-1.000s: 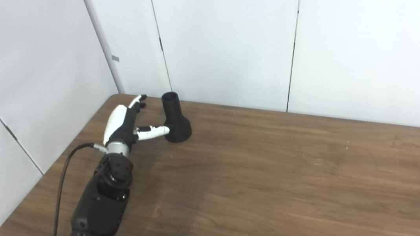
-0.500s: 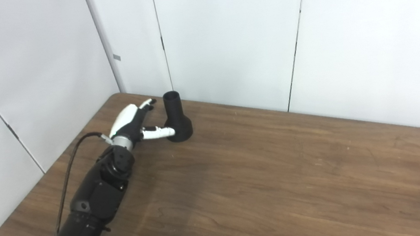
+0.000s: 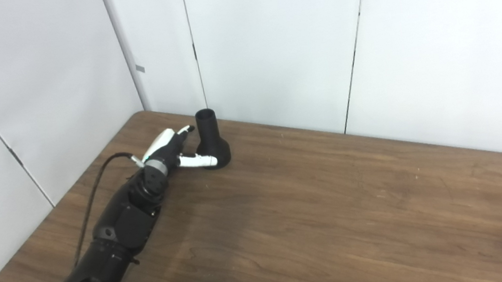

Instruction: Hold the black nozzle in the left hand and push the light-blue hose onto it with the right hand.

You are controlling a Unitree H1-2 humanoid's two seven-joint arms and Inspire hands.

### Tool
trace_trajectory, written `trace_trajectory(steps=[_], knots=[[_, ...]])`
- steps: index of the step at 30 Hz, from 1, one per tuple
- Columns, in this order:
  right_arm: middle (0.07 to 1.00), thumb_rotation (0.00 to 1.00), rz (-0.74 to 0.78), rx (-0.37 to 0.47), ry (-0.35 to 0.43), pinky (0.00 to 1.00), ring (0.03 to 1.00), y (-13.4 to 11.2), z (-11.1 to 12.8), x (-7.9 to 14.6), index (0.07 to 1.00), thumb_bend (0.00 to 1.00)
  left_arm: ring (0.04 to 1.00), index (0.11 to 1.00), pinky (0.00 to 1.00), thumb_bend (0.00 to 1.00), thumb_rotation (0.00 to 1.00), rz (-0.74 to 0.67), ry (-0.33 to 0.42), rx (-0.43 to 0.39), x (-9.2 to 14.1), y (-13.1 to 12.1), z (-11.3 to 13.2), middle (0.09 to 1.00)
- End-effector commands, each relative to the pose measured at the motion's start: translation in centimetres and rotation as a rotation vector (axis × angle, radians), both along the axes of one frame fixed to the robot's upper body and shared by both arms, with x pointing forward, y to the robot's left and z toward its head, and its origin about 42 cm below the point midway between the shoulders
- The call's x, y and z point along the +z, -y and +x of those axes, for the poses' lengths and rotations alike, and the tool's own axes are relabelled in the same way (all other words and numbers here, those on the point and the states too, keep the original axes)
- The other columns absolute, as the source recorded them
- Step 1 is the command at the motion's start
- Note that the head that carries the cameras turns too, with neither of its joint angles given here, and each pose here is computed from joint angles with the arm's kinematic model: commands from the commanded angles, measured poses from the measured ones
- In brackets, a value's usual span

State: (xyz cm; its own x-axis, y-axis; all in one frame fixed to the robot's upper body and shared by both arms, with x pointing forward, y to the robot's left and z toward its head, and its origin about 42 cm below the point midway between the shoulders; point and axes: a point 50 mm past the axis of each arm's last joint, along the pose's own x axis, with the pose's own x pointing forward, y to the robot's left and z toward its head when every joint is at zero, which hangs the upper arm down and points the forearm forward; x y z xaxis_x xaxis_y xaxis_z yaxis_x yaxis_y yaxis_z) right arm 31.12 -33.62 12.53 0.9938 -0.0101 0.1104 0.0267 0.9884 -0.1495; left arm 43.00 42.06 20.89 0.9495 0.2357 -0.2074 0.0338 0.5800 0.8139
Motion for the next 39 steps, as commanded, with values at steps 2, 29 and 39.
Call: trace_trajectory(steps=[2,29,39], knots=[[0.776,0.93,0.011,-0.008,-0.048,0.7,0.788,0.0,-1.0,-1.9,0.885,0.6,1.0,0.962,1.0,1.0,0.41,0.061,0.062,-0.024,2.9,-0.3,1.4,1.0],[0.771,0.92,0.001,-0.015,-0.038,0.71,0.785,-0.4,-1.1,-1.6,0.878,0.59,1.0,0.909,1.0,0.94,0.31,0.295,0.026,-0.14,1.1,2.1,2.1,0.955],[0.758,0.92,0.003,-0.017,-0.032,0.71,0.778,-0.6,-1.1,-1.5,0.869,0.59,0.951,0.842,1.0,0.89,0.26,0.309,0.013,-0.145,0.6,2.3,2.2,0.87]])
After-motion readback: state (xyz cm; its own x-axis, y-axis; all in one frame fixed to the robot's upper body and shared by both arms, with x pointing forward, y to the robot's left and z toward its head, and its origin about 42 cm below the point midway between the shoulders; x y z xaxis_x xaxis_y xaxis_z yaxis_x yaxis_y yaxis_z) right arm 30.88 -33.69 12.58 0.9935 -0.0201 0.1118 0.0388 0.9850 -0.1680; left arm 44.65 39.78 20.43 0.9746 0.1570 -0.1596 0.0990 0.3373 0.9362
